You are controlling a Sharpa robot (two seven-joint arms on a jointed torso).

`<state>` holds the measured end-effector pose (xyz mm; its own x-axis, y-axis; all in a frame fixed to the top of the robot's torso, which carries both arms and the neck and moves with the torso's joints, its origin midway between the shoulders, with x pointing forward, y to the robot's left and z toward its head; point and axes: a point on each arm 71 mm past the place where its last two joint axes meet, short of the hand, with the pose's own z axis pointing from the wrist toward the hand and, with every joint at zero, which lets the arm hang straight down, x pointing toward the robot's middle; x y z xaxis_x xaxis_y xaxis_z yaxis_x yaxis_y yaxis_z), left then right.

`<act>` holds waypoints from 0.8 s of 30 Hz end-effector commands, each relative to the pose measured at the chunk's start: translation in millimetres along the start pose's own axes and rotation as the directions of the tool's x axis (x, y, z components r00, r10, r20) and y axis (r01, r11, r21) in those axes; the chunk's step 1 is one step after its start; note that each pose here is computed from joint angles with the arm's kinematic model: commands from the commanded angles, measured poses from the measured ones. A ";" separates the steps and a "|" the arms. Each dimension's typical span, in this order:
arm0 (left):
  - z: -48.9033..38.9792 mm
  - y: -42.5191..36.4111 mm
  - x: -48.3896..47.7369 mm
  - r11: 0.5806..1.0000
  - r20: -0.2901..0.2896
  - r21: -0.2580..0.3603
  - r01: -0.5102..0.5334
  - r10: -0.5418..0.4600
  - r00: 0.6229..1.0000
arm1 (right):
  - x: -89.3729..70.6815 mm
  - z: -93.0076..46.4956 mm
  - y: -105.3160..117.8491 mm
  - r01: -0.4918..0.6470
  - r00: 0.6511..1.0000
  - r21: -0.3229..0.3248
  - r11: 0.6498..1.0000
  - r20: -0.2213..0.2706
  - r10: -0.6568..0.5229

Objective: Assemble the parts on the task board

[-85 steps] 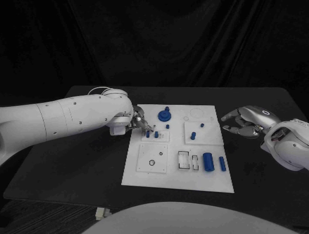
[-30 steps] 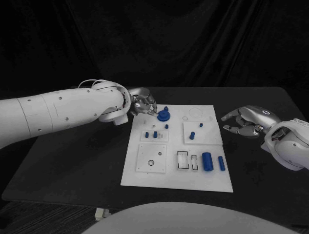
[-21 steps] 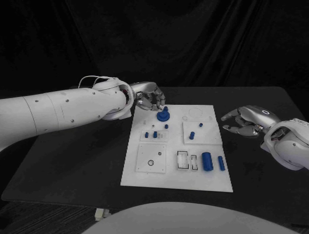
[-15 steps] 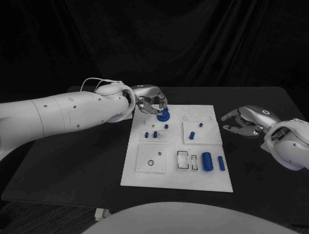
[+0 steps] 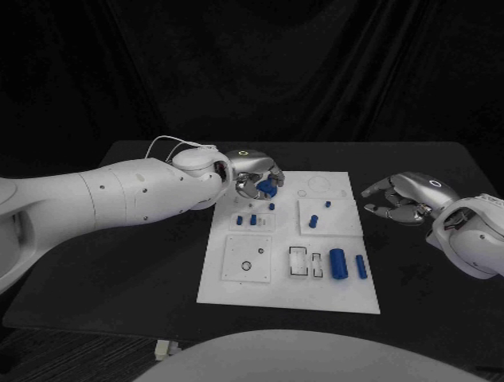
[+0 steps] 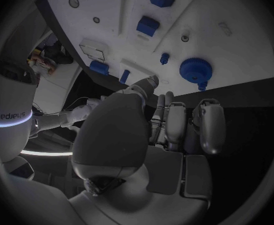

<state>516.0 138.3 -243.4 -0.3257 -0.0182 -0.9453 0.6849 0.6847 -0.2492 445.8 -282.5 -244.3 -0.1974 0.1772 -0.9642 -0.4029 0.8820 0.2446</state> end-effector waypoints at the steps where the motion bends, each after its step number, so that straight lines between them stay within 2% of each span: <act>1: 1.9 -4.5 3.9 0.996 0.001 0.045 -0.080 0.080 0.997 | 0.0 -0.5 0.6 -0.002 1.000 -0.004 1.000 0.014 0.002; 13: 7.9 -3.8 18.8 0.996 -0.036 0.023 -0.081 0.082 0.996 | 0.0 -1.1 0.0 -0.002 1.000 -0.001 1.000 0.011 0.002; 24: 11.8 -4.2 23.2 0.997 -0.037 0.018 -0.081 0.082 0.996 | 0.3 -1.0 0.1 -0.002 1.000 0.000 1.000 0.007 0.002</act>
<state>513.7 128.1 -266.3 -0.2997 0.0622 -0.9520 0.7145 0.6759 -0.1807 445.5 -282.9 -244.3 -0.1972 0.1785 -0.9640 -0.4032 0.8815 0.2457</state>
